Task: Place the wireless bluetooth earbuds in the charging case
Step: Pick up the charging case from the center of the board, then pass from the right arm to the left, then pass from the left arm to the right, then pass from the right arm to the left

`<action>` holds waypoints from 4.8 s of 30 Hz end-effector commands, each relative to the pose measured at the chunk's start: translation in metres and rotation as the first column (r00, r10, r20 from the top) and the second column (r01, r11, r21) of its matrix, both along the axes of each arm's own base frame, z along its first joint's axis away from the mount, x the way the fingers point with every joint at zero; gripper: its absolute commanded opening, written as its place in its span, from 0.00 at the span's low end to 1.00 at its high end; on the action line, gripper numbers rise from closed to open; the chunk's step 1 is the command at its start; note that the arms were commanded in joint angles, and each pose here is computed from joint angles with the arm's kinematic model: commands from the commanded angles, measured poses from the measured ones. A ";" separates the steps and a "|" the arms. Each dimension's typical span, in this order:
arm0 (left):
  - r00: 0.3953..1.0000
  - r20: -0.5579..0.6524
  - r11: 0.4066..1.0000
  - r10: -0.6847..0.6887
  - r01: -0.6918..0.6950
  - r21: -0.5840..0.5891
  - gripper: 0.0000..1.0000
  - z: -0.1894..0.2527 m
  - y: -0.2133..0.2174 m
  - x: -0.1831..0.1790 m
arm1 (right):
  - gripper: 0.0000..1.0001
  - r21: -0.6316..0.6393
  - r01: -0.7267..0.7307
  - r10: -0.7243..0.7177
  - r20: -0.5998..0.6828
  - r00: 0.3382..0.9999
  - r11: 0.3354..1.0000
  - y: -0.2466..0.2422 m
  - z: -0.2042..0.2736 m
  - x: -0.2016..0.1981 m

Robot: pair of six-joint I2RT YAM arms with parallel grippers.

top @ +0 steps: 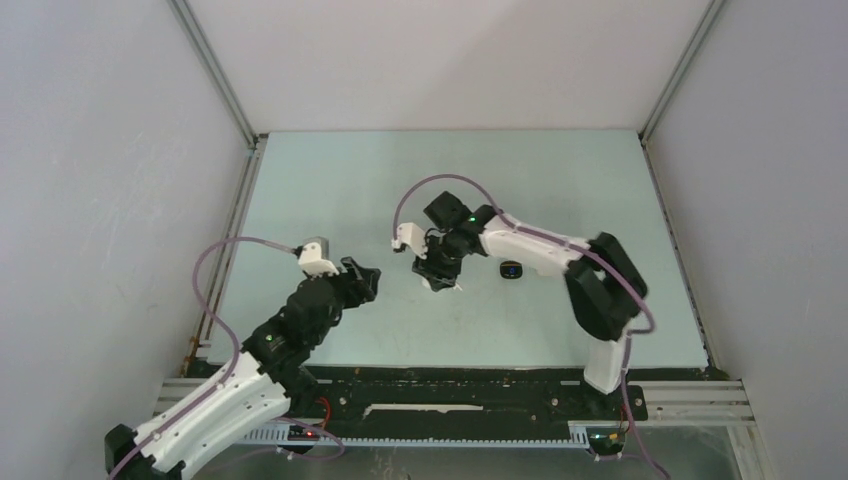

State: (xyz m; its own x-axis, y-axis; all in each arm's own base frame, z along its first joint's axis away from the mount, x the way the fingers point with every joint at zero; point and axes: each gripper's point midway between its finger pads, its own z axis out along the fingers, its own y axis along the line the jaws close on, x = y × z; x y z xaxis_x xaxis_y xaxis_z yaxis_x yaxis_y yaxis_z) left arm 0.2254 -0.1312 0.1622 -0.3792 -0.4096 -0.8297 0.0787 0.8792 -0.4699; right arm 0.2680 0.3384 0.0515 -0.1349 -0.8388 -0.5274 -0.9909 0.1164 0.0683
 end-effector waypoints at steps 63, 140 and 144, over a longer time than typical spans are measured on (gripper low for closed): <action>0.645 0.254 0.565 -0.721 0.759 -0.323 0.05 0.031 -0.169 -0.018 | 0.63 0.526 0.033 -0.009 -0.047 0.999 0.850 -0.073 0.166 -0.055; 0.203 0.512 0.407 -0.835 0.854 0.324 0.40 0.001 -0.215 -0.098 | 0.14 0.076 -0.227 0.232 -0.060 0.971 0.971 -0.076 0.110 -0.130; 0.200 0.508 0.403 -0.838 0.854 0.328 0.38 0.000 -0.216 -0.098 | 0.14 0.071 -0.222 0.227 -0.064 0.972 0.972 -0.074 0.113 -0.129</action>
